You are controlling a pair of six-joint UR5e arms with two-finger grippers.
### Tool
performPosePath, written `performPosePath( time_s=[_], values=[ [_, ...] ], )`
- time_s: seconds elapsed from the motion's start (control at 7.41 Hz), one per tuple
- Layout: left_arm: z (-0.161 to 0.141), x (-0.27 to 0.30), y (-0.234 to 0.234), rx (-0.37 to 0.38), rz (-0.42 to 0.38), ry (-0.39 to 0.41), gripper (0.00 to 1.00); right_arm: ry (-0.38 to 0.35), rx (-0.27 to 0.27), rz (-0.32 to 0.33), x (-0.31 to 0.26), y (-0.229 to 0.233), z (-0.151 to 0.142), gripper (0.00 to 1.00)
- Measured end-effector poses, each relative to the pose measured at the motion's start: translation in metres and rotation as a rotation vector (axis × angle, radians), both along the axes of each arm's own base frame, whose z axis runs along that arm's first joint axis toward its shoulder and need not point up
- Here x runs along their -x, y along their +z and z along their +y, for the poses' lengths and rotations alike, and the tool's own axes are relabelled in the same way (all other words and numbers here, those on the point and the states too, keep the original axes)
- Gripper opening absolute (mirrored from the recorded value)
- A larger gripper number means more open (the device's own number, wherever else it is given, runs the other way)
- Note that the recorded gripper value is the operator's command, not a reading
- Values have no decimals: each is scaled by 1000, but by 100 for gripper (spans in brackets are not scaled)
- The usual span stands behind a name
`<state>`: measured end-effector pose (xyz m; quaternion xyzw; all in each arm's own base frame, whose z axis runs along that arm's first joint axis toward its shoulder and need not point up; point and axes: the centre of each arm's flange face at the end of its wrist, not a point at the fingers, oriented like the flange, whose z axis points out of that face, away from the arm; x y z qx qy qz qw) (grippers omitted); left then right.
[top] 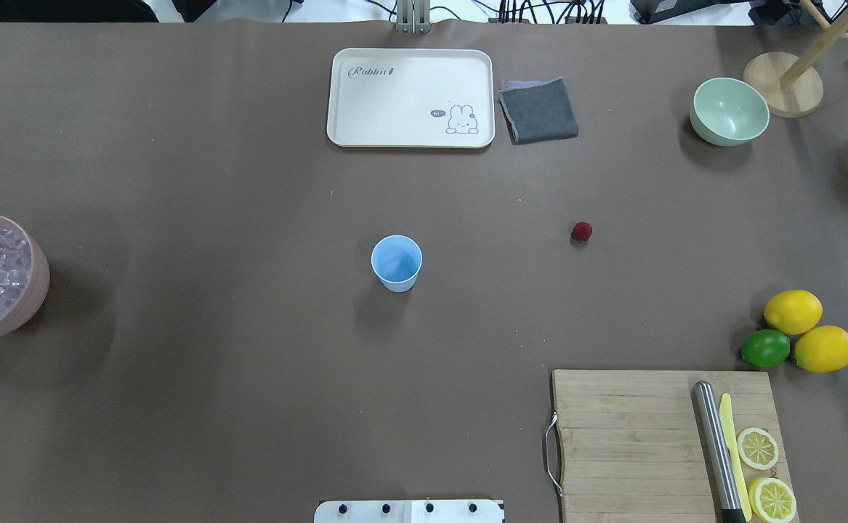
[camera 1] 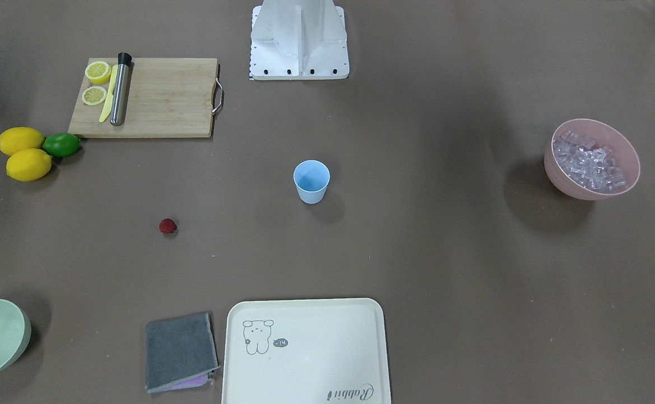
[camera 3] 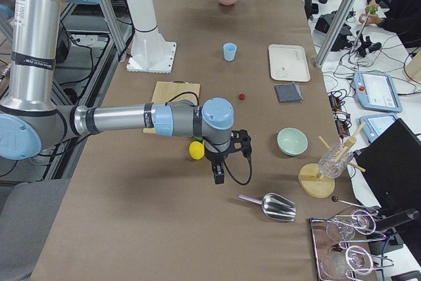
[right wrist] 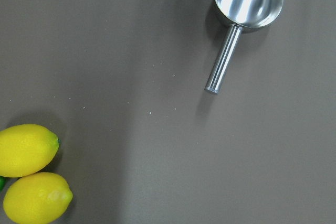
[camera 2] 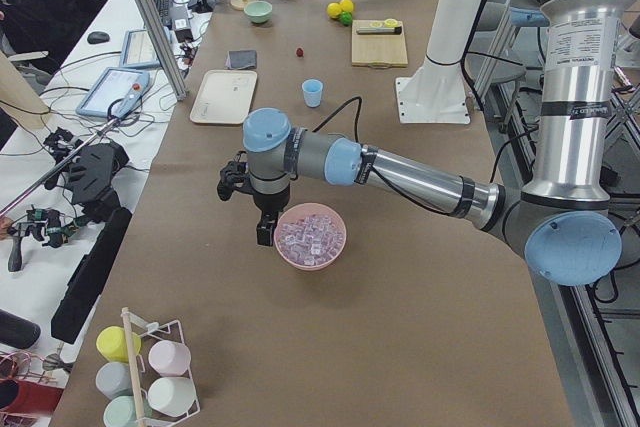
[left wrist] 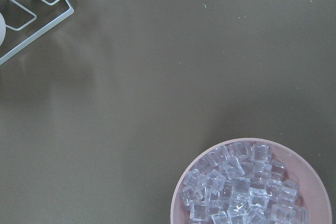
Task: Put ice and strawberries in cup
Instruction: 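Lower the left gripper into the pink bowl of ice cubes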
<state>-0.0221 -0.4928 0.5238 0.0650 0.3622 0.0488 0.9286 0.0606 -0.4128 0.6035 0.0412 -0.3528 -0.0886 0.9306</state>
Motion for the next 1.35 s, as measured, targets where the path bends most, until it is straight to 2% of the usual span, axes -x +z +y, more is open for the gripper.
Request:
performPosePath(
  time_s=[1.35],
  values=[
    [12,-3,-5,-7,8,2,97,2,6,-59,4,-3,0,100]
  ],
)
